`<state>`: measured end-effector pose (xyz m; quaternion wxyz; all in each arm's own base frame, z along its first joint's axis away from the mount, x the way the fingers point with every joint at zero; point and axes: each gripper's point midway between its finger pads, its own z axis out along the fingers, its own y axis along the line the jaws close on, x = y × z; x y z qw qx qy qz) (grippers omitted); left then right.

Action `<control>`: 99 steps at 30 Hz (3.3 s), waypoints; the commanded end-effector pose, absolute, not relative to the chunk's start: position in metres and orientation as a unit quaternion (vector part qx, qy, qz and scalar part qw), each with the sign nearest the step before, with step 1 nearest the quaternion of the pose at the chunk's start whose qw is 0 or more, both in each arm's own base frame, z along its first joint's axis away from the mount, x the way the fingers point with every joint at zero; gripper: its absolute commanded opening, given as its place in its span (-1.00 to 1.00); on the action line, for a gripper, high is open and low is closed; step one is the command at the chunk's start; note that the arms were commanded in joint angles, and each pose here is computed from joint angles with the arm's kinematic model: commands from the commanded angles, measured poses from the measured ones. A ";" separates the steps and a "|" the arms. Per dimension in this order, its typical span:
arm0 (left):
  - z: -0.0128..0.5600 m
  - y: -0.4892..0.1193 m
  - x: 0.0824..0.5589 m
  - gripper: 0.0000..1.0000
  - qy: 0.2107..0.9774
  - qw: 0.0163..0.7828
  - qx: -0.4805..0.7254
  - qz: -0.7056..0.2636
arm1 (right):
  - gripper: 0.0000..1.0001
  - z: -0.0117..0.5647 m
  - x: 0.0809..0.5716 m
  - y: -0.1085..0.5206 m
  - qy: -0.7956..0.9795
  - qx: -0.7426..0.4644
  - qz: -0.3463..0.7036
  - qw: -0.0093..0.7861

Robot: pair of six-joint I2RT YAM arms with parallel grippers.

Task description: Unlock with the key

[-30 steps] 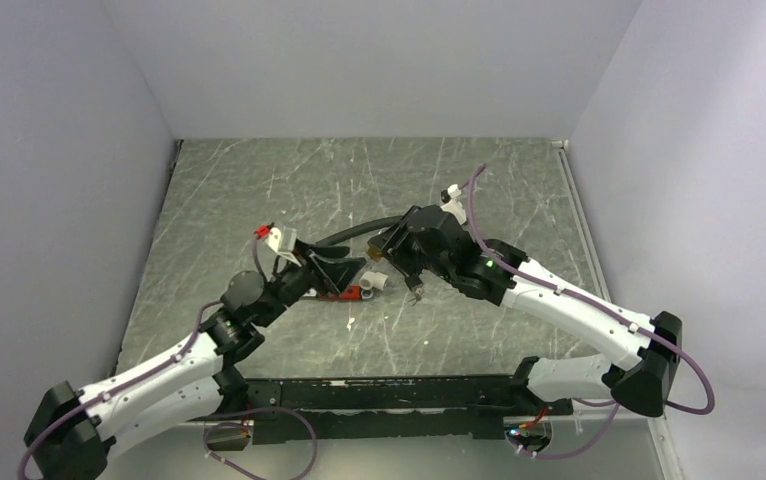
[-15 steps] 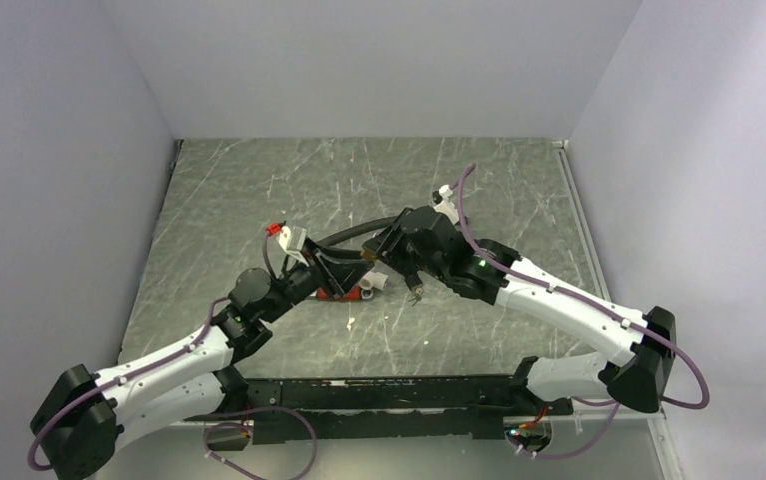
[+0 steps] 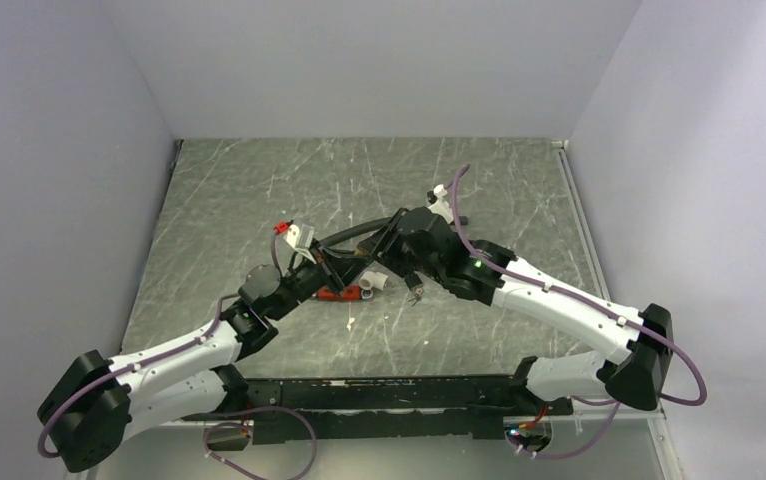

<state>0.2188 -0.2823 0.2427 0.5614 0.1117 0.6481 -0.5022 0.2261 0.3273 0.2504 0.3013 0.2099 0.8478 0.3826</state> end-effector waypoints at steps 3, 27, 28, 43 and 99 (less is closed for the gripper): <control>0.272 -0.274 0.226 -1.00 0.620 0.600 0.096 -0.497 | -1.00 0.270 0.228 0.335 0.826 0.184 0.421 0.327; 0.245 -0.265 0.209 -1.00 0.653 0.589 0.178 -0.441 | -0.10 0.274 0.251 0.296 0.842 0.169 0.342 0.382; 0.244 -0.265 0.210 -1.00 0.654 0.589 0.179 -0.439 | -0.26 0.272 0.250 0.297 0.844 0.165 0.342 0.378; 0.229 -0.273 0.222 -1.00 0.663 0.623 0.270 -0.315 | 0.11 0.237 0.252 0.323 0.891 0.146 0.294 0.313; 0.170 -0.124 0.389 -1.00 0.761 0.546 -0.149 -0.318 | 0.82 0.222 0.295 0.196 0.878 0.207 0.184 0.391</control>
